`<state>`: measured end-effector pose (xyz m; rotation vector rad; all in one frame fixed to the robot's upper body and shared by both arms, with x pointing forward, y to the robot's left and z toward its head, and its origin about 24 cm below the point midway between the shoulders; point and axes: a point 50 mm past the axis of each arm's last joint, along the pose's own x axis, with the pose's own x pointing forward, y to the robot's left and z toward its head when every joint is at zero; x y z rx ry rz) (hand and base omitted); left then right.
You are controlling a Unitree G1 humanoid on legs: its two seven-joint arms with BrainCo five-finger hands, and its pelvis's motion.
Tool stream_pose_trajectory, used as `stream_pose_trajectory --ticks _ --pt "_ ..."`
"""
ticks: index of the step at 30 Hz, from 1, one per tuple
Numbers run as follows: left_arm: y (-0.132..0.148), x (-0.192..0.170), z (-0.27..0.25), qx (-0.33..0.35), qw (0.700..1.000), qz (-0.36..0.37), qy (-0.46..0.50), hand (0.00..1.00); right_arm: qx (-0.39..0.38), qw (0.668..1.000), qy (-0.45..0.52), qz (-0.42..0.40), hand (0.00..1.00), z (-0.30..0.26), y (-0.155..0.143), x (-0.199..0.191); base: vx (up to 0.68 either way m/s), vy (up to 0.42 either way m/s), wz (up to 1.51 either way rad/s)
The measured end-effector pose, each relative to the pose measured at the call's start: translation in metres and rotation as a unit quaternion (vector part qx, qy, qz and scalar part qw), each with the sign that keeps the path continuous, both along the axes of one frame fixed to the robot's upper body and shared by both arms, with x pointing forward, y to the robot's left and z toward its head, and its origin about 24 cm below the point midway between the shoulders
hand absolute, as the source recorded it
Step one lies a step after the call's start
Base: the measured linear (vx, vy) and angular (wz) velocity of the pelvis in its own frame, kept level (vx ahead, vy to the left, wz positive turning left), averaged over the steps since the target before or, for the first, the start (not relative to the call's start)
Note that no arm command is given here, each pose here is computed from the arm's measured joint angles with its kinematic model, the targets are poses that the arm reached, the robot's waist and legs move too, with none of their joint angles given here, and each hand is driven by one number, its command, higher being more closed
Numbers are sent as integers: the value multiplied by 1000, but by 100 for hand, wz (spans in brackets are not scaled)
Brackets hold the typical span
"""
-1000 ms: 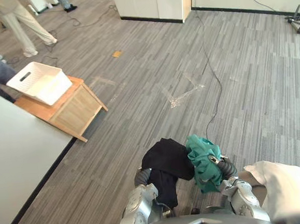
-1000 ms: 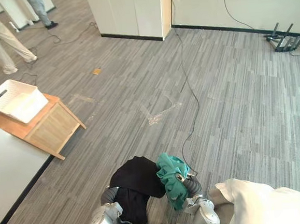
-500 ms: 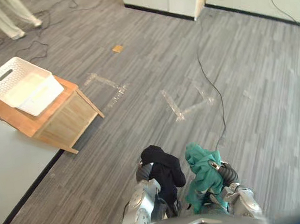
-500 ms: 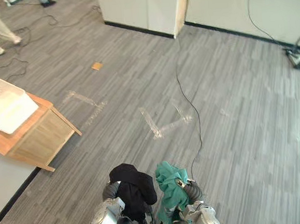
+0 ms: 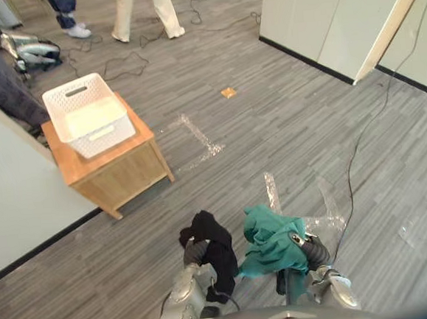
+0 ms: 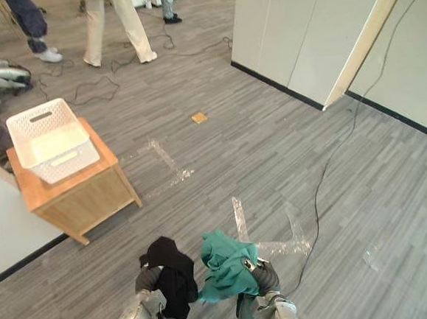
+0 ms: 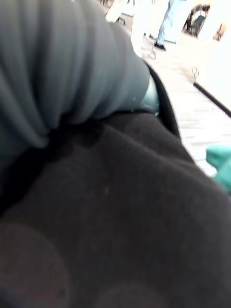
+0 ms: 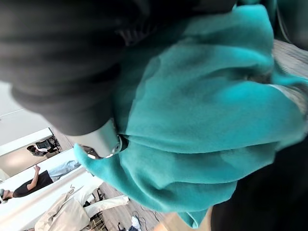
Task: Tidy the bed and pick cloth on bed and put in laundry
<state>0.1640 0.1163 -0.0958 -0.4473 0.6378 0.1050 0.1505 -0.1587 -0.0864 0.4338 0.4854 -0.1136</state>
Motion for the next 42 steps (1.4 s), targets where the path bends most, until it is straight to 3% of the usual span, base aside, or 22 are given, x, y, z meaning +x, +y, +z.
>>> stream_pose_trajectory --ticks 13,18,28,35,42 --pt "-7 -5 2 -22 999 11 -23 100 4 999 -23 38 100 4 -4 9 361 -251 -15" --pt "-23 13 16 -44 997 -2 -57 100 0 999 -10 34 100 2 -8 -8 380 -13 49" --pt "-44 8 18 -54 996 -50 -59 100 -15 999 -4 32 100 -1 -13 -6 418 150 48" --pt "-21 7 13 -2 995 -78 -58 100 17 999 -14 23 100 2 12 2 479 80 106" --pt "-13 1 3 13 996 -89 -27 100 14 1000 5 6 100 -5 9 -11 379 -261 86"
